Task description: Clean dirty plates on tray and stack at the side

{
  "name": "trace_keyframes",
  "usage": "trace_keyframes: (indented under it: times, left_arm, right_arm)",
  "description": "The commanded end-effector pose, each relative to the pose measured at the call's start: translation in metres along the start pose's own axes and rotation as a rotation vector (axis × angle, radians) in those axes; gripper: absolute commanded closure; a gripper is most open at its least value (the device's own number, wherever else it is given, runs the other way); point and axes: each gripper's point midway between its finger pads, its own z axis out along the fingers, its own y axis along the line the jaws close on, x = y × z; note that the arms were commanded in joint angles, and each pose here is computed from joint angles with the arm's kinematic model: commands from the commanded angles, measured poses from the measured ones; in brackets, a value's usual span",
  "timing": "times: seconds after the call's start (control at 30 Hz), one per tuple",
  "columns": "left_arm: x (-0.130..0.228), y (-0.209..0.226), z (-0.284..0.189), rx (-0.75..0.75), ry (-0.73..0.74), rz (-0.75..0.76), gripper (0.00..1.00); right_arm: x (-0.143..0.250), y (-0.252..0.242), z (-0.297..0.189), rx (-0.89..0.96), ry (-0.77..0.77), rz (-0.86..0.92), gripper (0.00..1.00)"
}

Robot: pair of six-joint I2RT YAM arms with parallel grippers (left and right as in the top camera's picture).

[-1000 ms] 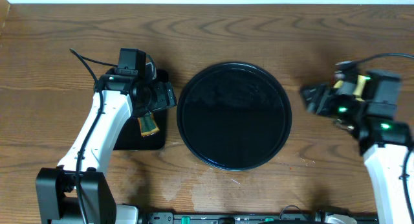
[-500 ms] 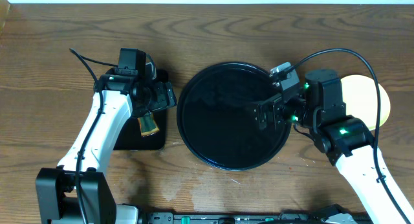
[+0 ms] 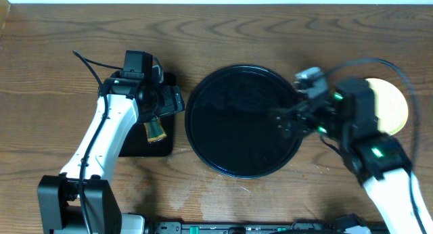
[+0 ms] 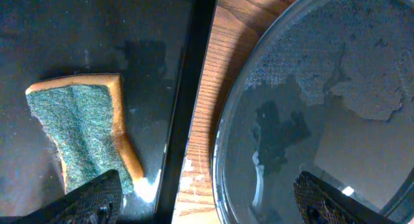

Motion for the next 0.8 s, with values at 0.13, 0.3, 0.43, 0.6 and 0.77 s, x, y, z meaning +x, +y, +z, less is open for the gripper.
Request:
trace_keyframes:
  times: [0.13,0.3,0.43,0.6,0.77]
  left_arm:
    - [-0.003,-0.005,-0.003,0.015,-0.006,0.008,0.14]
    - [-0.003,-0.005,-0.003,0.015,-0.006,0.008,0.14]
    - [-0.003,-0.005,-0.003,0.015,-0.006,0.008,0.14]
    - [-0.003,-0.005,-0.003,0.015,-0.006,0.008,0.14]
    - [-0.003,-0.005,-0.003,0.015,-0.006,0.008,0.14]
  right_arm:
    - [0.017,-0.032,-0.058,0.311,-0.187,-0.159,0.01]
    - [0.049,-0.033,-0.051,0.312,-0.292,-0.185,0.01]
    - [0.065,-0.038,-0.055,0.339,-0.381,-0.198,0.01]
    - [0.084,-0.046,-0.056,0.377,-0.459,-0.203,0.01]
    - [0.095,-0.051,-0.049,0.386,-0.511,-0.215,0.01]
